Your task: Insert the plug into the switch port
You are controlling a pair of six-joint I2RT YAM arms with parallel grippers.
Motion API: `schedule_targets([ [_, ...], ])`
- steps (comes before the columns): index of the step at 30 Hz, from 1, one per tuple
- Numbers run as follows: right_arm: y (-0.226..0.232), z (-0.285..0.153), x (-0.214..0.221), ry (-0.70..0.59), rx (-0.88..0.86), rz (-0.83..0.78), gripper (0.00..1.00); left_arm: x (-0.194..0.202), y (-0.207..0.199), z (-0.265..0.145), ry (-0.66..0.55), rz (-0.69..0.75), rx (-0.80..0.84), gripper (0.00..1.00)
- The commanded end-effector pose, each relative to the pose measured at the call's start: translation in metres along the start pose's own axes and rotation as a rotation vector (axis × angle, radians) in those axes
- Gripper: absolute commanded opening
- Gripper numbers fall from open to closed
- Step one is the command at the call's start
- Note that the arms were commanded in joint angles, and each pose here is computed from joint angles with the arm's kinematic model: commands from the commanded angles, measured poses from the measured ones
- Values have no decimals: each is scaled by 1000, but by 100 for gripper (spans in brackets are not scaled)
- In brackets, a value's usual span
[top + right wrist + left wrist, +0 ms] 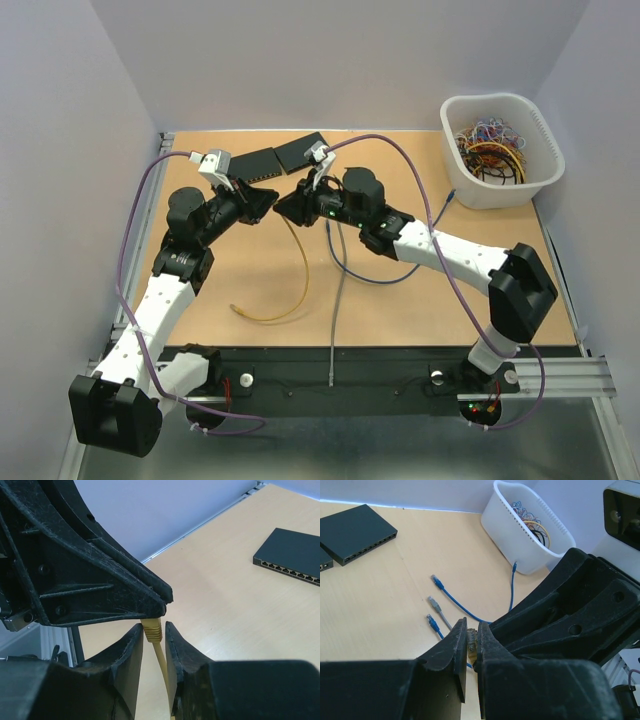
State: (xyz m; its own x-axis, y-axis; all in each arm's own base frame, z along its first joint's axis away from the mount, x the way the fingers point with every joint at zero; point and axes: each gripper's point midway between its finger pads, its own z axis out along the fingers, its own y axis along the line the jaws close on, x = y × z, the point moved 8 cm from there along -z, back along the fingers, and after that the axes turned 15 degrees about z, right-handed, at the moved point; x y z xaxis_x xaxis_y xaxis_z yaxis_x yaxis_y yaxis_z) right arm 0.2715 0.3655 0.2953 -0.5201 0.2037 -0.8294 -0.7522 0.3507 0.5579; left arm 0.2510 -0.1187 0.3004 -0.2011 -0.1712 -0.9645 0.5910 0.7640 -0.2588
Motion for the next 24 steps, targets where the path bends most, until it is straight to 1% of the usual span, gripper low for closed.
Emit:
schedule_targets([
  [1,18,6,-23,-79,-71,-23,30,-28,-7,-2,-87,60,22,0],
  [15,17,14,-23,-78,-78,-12,28,-28,-7,-2,-86,59,23,0],
  [18,16,15,-21,-79,-71,-13,24,-28,-7,-1,-84,59,23,0],
  [19,16,14,-22,-82,-69,-13,20,-27,-7,-1,-81,57,24,0],
  [21,18,13,-23,-89,-72,-14,17,-27,-6,-1,-80,58,23,0],
  [24,18,11,-23,-96,-70,-16,8,-26,-6,-1,-78,65,26,0],
])
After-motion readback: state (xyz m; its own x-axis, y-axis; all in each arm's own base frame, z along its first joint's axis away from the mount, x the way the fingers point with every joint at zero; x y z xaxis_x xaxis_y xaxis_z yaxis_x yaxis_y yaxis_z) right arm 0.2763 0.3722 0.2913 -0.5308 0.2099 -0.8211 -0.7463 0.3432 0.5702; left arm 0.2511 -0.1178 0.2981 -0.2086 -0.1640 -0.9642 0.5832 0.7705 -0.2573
